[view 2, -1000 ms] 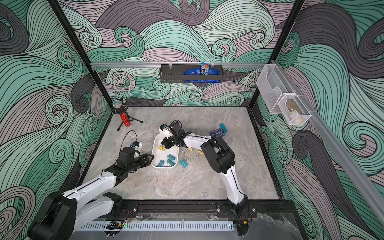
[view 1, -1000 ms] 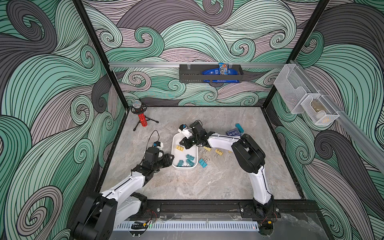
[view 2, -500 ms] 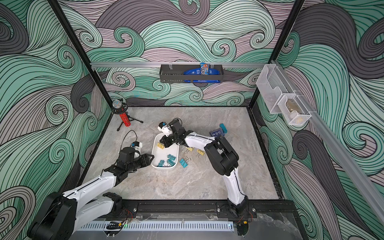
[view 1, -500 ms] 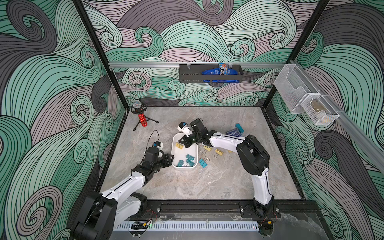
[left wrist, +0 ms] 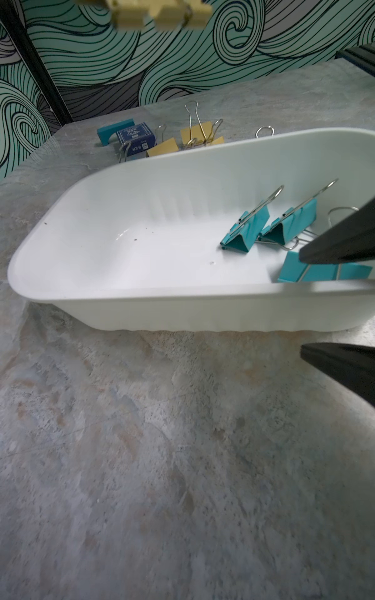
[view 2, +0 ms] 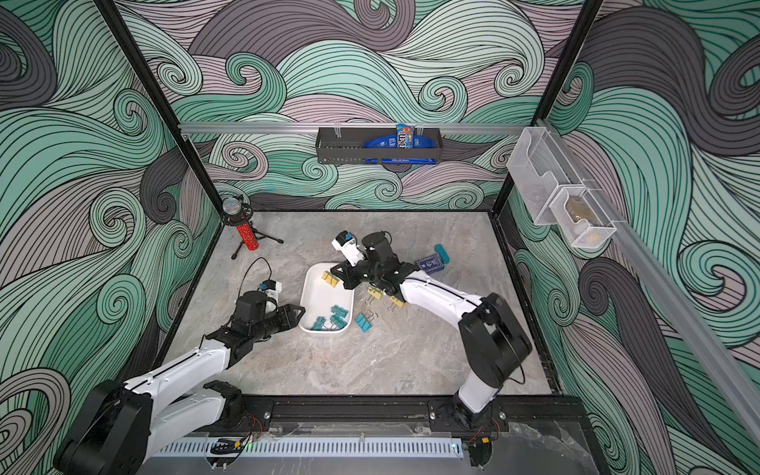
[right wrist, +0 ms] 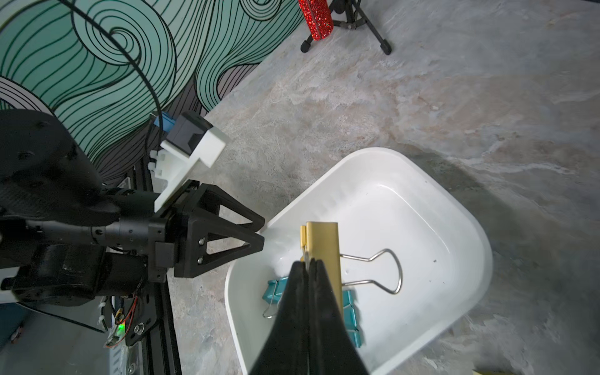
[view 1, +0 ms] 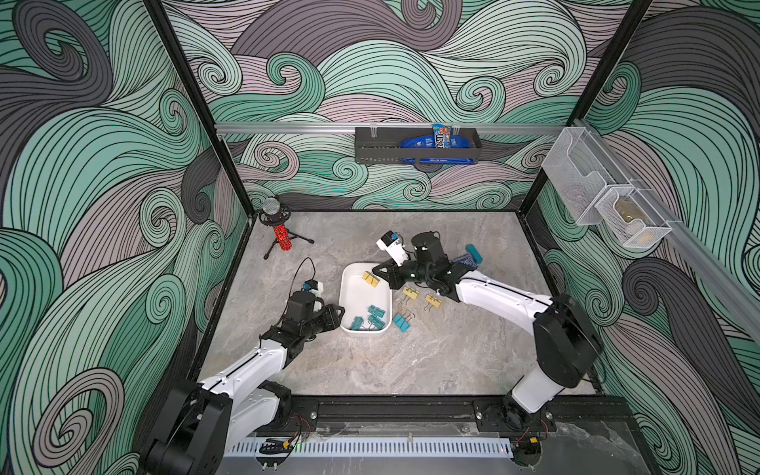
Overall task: Take out the binder clips from the storage box
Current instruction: Pick up the binder clip from the storage box, then place the binder clip at the center of the board.
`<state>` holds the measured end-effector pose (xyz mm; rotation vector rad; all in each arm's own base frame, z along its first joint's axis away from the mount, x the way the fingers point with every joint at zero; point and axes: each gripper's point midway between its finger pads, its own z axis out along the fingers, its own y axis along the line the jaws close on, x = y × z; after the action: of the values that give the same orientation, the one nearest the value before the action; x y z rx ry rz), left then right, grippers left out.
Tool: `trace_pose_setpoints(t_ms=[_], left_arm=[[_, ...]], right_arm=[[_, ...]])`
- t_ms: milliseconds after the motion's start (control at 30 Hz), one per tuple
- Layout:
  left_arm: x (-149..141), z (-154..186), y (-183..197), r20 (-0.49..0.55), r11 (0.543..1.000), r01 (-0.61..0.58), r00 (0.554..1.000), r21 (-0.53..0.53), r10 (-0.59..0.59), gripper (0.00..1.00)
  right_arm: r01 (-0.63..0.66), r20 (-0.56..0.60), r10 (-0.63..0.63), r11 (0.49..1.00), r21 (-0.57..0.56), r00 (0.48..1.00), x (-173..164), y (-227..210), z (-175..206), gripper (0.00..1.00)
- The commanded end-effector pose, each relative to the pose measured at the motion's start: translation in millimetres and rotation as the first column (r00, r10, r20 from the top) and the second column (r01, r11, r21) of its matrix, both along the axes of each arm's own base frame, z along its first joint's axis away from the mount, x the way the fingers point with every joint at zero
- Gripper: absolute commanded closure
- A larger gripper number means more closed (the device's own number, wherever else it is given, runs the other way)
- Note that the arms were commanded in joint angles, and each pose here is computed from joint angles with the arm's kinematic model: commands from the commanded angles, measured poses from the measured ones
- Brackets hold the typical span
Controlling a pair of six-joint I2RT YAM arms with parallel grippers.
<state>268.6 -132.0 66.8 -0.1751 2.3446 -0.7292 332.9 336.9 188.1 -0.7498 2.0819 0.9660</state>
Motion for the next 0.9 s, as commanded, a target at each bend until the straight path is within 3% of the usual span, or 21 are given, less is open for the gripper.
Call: trace_pose_setpoints(t_ms=[0, 167, 367, 600, 867], left_arm=[[9, 15, -4, 0.045, 1.0, 0.017, 0.999, 0.004, -0.017, 0.57], [9, 16, -5, 0.043, 1.0, 0.02, 0.999, 0.002, -0.02, 0.57], [9, 17, -6, 0.048, 1.0, 0.023, 0.999, -0.001, -0.023, 0.57], [9, 17, -6, 0.046, 1.0, 0.022, 0.999, 0.0, -0.022, 0.57], [8, 14, -7, 0.038, 1.0, 0.028, 0.999, -0.002, -0.028, 0.57]], right_arm=[[0.09, -0.019, -0.089, 0.995, 0.033, 0.996, 0, -36, 4, 1.0], [0.224, -0.064, -0.221, 0.974, 0.043, 0.973, -8, -96, -9, 1.0], [0.314, -0.141, -0.304, 0.948, 0.053, 0.942, -28, -135, -30, 1.0], [0.347, -0.252, -0.333, 0.938, 0.014, 0.909, -56, -150, -73, 1.0], [0.371, -0.312, -0.342, 0.928, 0.037, 0.886, -67, -153, -92, 1.0]])
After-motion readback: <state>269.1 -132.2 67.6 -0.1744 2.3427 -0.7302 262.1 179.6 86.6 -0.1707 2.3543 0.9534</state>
